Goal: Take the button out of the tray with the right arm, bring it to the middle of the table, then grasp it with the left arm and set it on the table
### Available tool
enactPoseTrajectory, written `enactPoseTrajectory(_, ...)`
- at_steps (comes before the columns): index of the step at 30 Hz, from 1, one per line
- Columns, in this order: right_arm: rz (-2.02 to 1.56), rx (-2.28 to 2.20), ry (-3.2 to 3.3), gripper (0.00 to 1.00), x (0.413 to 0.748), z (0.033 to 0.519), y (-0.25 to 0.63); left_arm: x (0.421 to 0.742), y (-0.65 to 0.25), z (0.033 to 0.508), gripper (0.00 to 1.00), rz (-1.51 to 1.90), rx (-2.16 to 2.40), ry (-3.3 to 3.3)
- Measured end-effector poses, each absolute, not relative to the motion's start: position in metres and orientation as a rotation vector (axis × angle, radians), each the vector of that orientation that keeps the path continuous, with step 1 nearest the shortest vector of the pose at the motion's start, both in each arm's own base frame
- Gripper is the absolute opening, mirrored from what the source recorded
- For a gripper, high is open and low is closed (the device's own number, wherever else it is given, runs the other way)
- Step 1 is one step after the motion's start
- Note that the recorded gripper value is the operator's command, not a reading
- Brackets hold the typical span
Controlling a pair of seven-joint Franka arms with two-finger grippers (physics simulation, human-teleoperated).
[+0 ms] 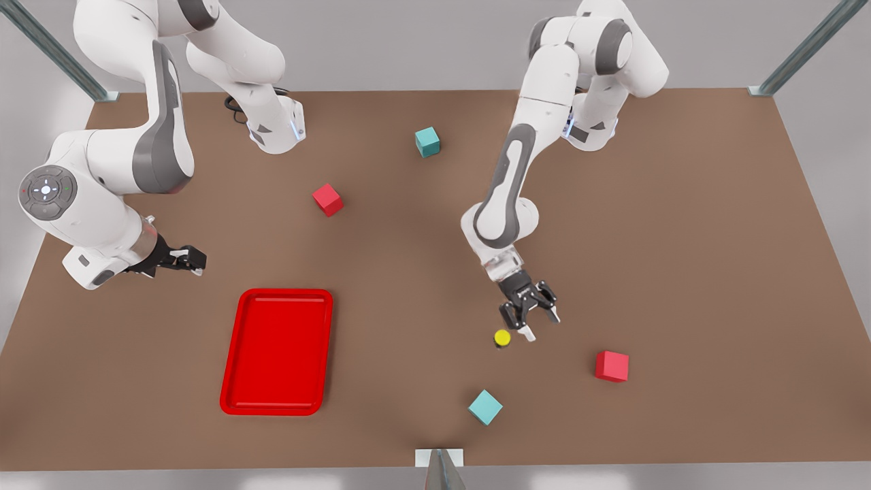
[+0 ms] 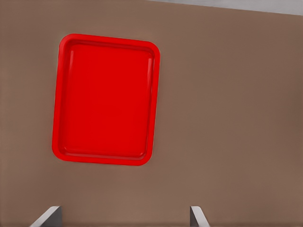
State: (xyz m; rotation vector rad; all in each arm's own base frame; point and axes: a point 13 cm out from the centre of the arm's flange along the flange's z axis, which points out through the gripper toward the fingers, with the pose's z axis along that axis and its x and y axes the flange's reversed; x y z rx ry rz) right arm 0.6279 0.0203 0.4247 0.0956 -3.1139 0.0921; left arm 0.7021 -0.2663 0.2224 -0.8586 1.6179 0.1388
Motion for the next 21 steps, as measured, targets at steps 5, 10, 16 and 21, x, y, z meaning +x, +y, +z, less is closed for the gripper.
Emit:
enactPoseTrajectory(5, 0.091, 0.093, -3.113, 1.0, 0.628, 0.424, 0.019, 0.742, -0.227, 0.392, 1.0, -0.02, -1.842, 1.782)
enactPoseTrajectory(10, 0.085, 0.081, -3.11, 1.0, 0.628, 0.422, 0.015, 0.628, -0.165, 0.525, 1.0, -0.165, -1.758, 2.469)
enactPoseTrajectory(16, 0.079, 0.04, -3.099, 1.0, 0.629, 0.416, -0.001, 0.566, -0.172, 0.434, 1.0, 0.07, -1.1, 2.956)
enactPoseTrajectory(21, 0.078, 0.032, -3.098, 1.0, 0.629, 0.415, -0.004, 0.569, -0.167, 0.441, 1.0, 0.027, -0.697, 3.067)
